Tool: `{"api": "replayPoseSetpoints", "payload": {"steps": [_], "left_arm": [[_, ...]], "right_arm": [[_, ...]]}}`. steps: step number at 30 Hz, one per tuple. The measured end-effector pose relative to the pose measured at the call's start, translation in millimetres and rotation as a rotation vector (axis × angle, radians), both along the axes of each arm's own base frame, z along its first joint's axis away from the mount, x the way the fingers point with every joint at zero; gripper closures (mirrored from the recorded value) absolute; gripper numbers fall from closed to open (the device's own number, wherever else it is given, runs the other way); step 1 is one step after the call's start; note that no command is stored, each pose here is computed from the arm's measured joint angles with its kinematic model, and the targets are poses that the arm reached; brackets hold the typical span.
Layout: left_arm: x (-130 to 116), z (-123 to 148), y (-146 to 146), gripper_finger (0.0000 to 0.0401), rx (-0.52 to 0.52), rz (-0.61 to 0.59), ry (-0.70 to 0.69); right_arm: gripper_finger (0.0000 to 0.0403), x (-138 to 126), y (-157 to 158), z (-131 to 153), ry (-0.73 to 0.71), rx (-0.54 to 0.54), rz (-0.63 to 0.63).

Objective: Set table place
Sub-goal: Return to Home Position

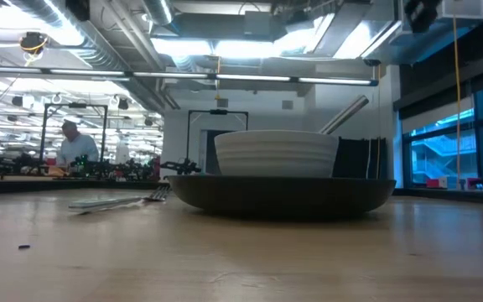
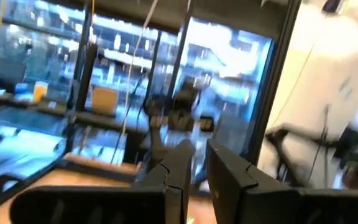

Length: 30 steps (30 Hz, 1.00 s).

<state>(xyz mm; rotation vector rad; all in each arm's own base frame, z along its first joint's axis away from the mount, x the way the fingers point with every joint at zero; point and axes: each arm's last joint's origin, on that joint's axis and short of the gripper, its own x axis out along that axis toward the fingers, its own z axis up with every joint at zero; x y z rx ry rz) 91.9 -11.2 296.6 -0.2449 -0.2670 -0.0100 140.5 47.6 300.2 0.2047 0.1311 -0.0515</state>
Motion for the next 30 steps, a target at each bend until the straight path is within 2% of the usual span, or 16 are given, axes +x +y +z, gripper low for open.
{"api": "replayPoseSetpoints", "payload": {"steps": [3, 6, 9, 13, 18, 22, 27, 30], "left_arm": [[-0.2, -18.5, 0.1, 0.0358, -0.022, 0.000, -0.093], [1.3, -35.2, 0.6, 0.0358, -0.030, 0.027, -0.124], [2.8, -48.3, 0.6, 0.0358, -0.047, 0.031, -0.125], [4.5, -60.5, 0.3, 0.0358, -0.071, 0.023, -0.118], [5.8, -73.1, 0.5, 0.0358, -0.079, 0.037, -0.133], [7.0, -89.9, 0.4, 0.0358, -0.093, 0.037, -0.149], [7.5, -91.1, 2.1, 0.0358, -0.149, 0.086, -0.134], [7.3, -90.6, 2.3, 0.0358, -0.147, 0.090, -0.139]], "right_arm": [[0.0391, -7.5, -3.7, -19.4, -0.046, -0.019, -0.010], [0.0391, -15.7, -8.7, -31.4, -0.096, -0.114, -0.050], [0.0391, -23.8, -14.2, -38.8, -0.145, -0.157, -0.122], [0.0391, -34.0, -19.5, -47.6, -0.194, -0.127, -0.159], [0.0391, -42.6, -20.7, -61.2, -0.236, -0.089, -0.071], [0.0391, -46.8, -22.2, -76.3, -0.247, -0.081, -0.059], [0.0391, -49.8, -23.1, -92.8, -0.298, -0.004, -0.048], [0.0391, -49.4, -22.3, -106.4, -0.302, -0.004, -0.024]]}}
